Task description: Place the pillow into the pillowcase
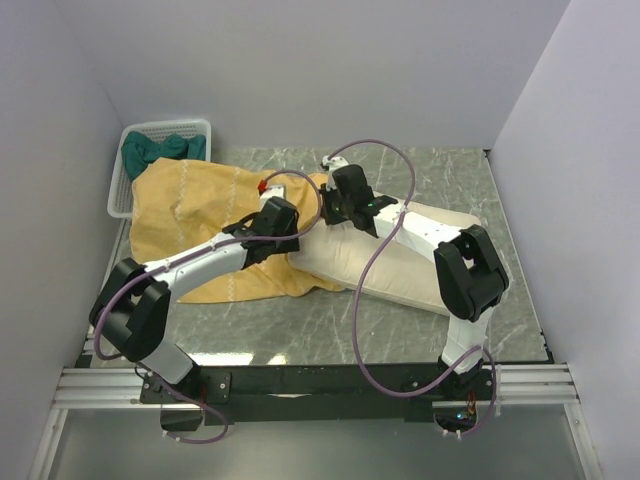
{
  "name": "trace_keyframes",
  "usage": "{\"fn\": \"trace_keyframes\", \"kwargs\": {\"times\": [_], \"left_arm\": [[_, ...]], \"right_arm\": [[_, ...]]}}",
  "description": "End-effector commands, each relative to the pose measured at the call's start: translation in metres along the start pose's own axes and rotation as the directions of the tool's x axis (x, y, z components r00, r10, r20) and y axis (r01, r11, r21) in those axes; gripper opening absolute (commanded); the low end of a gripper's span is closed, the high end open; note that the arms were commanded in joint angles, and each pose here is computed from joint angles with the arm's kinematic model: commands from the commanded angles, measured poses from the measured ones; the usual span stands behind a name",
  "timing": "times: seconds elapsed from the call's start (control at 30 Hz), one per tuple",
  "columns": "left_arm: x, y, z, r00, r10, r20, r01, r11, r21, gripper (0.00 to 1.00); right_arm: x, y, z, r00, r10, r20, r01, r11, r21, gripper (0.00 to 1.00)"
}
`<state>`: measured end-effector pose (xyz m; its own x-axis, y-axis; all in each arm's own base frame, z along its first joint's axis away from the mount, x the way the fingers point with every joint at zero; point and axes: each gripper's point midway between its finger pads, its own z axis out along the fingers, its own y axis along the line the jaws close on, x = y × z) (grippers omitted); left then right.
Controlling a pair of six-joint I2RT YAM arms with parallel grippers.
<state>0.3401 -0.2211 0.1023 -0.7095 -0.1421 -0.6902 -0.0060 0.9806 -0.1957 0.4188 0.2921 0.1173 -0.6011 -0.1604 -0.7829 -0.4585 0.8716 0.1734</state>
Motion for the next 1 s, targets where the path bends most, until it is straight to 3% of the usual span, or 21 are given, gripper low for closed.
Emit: {"fn": "trace_keyframes", "kwargs": {"times": [0.0,0.1,0.4,0.53,0.63,0.77,0.8,0.9,0.97], "left_arm": [[-0.048,-0.024,-0.021,0.983,-0.071,0.171,0.048,0.989,0.140,0.52],[-0.053,-0.037,-0.029,0.979,-0.083,0.187,0.040,0.974,0.223,0.52],[-0.037,-0.042,0.002,0.991,-0.046,0.126,0.021,0.981,0.193,0.52],[-0.038,-0.035,0.011,0.990,-0.043,0.137,0.024,0.990,0.136,0.55],[-0.036,-0.027,0.019,0.990,-0.039,0.138,0.028,0.996,0.080,0.52],[-0.022,-0.021,0.027,0.994,-0.026,0.102,0.020,0.998,0.057,0.31],[-0.019,-0.020,0.029,0.995,-0.026,0.094,0.020,0.998,0.056,0.20],[-0.013,-0.015,0.027,0.997,-0.022,0.078,0.019,0.999,0.043,0.01],[-0.016,-0.014,0.019,0.996,-0.026,0.082,0.022,0.999,0.047,0.01]], "right_arm": [[-0.015,0.027,-0.013,0.999,-0.012,0.037,0.016,0.993,-0.115,0.00],[-0.011,0.026,-0.011,1.000,-0.007,0.029,0.010,0.993,-0.114,0.00],[-0.013,0.028,-0.011,1.000,-0.006,0.026,0.009,0.993,-0.118,0.00],[-0.013,0.030,-0.011,1.000,-0.003,0.024,0.006,0.992,-0.127,0.00],[-0.013,0.030,-0.011,1.000,0.003,0.024,0.000,0.992,-0.129,0.00],[-0.014,0.027,-0.009,1.000,0.005,0.026,-0.002,0.993,-0.115,0.00],[-0.015,0.026,-0.009,1.000,0.005,0.028,-0.002,0.994,-0.110,0.00],[-0.020,0.024,-0.009,0.999,0.012,0.035,-0.008,0.994,-0.105,0.00],[-0.023,0.023,-0.010,0.999,0.014,0.042,-0.010,0.996,-0.094,0.00]]}}
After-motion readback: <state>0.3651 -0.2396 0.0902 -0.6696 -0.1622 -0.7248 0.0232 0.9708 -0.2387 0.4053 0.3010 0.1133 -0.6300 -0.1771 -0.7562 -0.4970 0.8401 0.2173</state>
